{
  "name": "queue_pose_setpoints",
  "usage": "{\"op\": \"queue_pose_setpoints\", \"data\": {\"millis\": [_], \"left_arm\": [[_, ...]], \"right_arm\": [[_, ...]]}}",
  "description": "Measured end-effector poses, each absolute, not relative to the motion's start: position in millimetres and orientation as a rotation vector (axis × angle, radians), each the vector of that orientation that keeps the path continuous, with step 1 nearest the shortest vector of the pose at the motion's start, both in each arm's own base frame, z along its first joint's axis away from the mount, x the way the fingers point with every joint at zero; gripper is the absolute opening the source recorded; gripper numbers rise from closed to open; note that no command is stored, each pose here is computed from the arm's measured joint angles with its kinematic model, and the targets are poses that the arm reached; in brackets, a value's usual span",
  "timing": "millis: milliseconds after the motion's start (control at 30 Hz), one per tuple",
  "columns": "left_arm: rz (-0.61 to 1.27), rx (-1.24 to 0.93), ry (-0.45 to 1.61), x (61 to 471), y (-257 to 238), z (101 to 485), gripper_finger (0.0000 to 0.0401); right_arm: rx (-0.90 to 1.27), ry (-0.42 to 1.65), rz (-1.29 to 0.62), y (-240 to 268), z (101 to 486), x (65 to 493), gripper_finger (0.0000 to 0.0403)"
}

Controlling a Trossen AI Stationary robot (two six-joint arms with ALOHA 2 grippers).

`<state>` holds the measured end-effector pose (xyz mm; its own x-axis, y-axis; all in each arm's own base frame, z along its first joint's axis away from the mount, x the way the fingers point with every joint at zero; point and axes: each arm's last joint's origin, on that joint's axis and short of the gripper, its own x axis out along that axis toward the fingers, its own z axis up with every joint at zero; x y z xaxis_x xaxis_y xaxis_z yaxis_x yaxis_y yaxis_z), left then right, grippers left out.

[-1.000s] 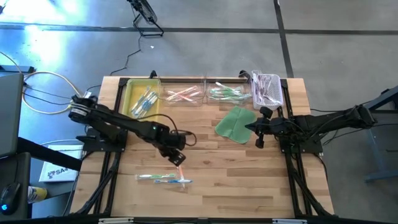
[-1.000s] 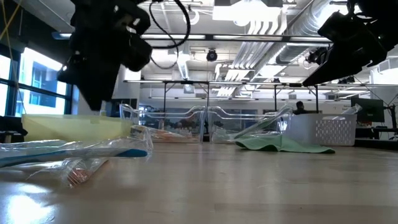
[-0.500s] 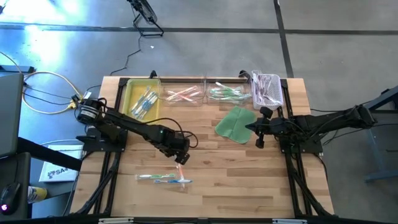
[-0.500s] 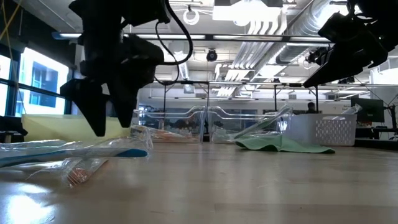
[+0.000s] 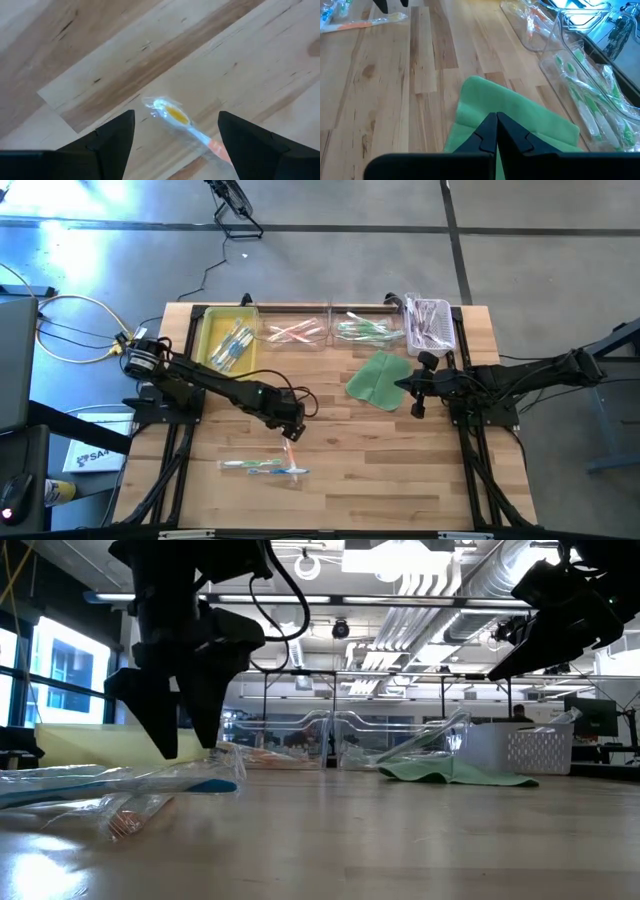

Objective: Pick & Place Toothbrushes
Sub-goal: Put the orange toothbrush into the left transparent bin

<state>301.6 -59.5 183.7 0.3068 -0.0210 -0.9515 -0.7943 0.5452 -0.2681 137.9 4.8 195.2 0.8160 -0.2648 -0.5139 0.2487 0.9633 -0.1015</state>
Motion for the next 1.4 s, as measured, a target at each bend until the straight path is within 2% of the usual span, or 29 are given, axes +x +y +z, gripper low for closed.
{"op": "queue_pose_setpoints", "data": {"millis": [333,967,1067,1400], "left_arm": [[0.639,-0.846,1.228,311.0,-61.8,155.1,0.0281],[0.621,-0.866,1.209,313.1,-62.5,155.1,0.0278],[0.621,-0.866,1.209,313.1,-62.5,155.0,0.0260],[0.624,-0.860,1.210,313.0,-62.3,154.5,0.0164]], "right_arm": [[-0.032,0.558,-0.274,4.8,194.7,137.6,0.0002],[-0.032,0.559,-0.275,4.8,194.7,137.5,0.0002],[-0.032,0.559,-0.274,4.8,194.6,137.5,0.0002],[-0.032,0.559,-0.275,4.8,194.6,137.5,0.0002]]}}
